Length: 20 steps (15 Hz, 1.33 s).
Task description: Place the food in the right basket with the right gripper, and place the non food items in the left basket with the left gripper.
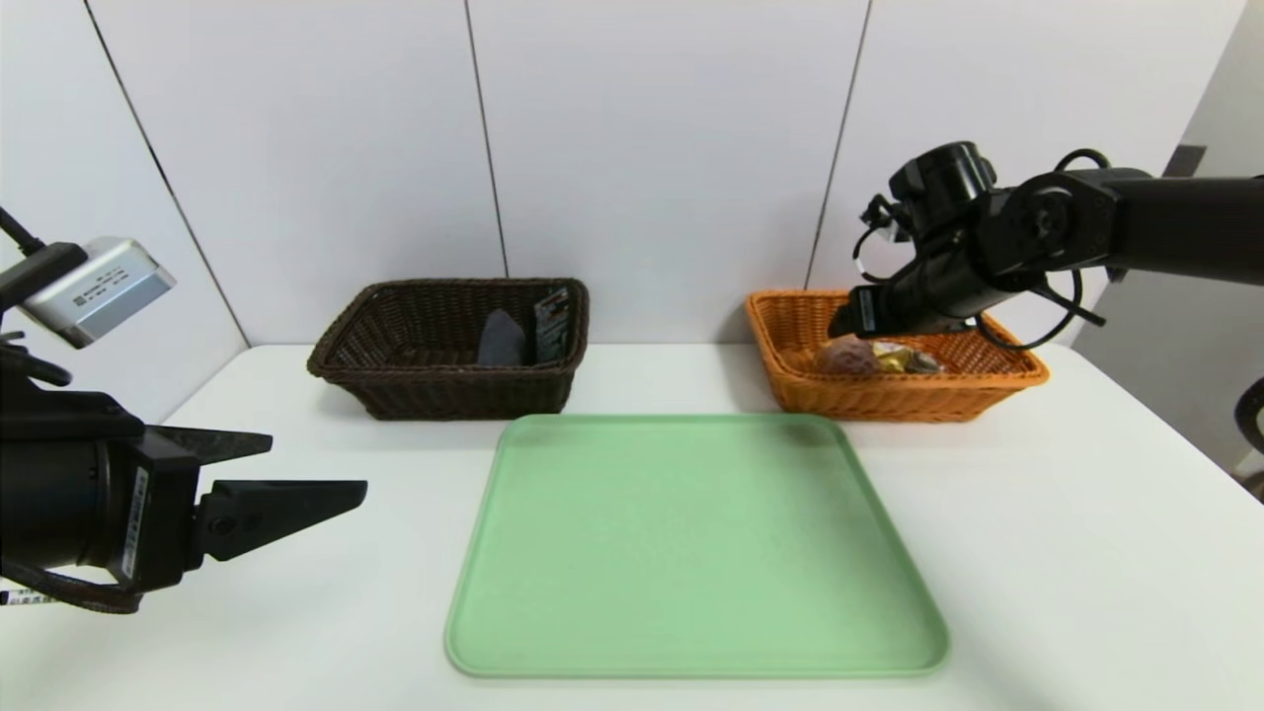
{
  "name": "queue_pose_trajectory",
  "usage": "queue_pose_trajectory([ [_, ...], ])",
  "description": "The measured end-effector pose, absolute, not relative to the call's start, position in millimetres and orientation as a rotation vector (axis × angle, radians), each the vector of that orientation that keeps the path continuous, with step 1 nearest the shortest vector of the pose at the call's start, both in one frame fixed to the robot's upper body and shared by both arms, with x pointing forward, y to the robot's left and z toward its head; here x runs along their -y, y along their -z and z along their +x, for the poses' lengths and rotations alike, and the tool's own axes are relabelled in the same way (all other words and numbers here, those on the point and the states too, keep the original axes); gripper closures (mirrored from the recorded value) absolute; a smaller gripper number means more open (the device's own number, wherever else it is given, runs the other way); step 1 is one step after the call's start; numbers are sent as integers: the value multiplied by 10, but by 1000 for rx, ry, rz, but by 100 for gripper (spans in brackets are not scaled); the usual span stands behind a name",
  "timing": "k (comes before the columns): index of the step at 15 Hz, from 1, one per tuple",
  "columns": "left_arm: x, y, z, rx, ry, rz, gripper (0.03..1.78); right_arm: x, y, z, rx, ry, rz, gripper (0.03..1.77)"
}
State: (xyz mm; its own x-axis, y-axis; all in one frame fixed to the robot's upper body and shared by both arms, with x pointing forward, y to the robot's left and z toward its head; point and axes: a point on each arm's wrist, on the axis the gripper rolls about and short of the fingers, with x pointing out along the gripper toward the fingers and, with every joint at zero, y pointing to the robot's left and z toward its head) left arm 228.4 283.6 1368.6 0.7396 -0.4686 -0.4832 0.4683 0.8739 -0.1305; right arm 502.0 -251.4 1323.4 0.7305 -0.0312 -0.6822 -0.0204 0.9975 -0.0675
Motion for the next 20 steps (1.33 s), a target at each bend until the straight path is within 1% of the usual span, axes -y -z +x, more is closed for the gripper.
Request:
queue_pose_trajectory([
  [2, -2837, -13692, 2281, -527, 513, 0, 12, 2534, -13364, 4914, -753, -1, -66, 20],
  [5, -2838, -13697, 2278, -525, 514, -1, 12, 2579, -13662, 4678, -725, -11, -52, 16],
  [9, -2838, -13718, 2279, -516, 515, 4, 12, 2688, -14115, 4168, -697, -13, -22, 13],
  [11, -2838, -13721, 2279, -514, 515, 8, 12, 2748, -14285, 3852, -713, -2, 12, 12],
  [13, -2844, -13734, 2262, -506, 515, 7, 12, 2810, -14378, 3534, -728, 12, 43, 12],
  [16, -2858, -13763, 2225, -488, 507, 6, 12, 2915, -14454, 3039, -709, 12, 59, 11],
  [20, -2907, -13789, 2099, -456, 493, 3, 12, 3089, -14464, 2279, -646, 12, 67, 11],
])
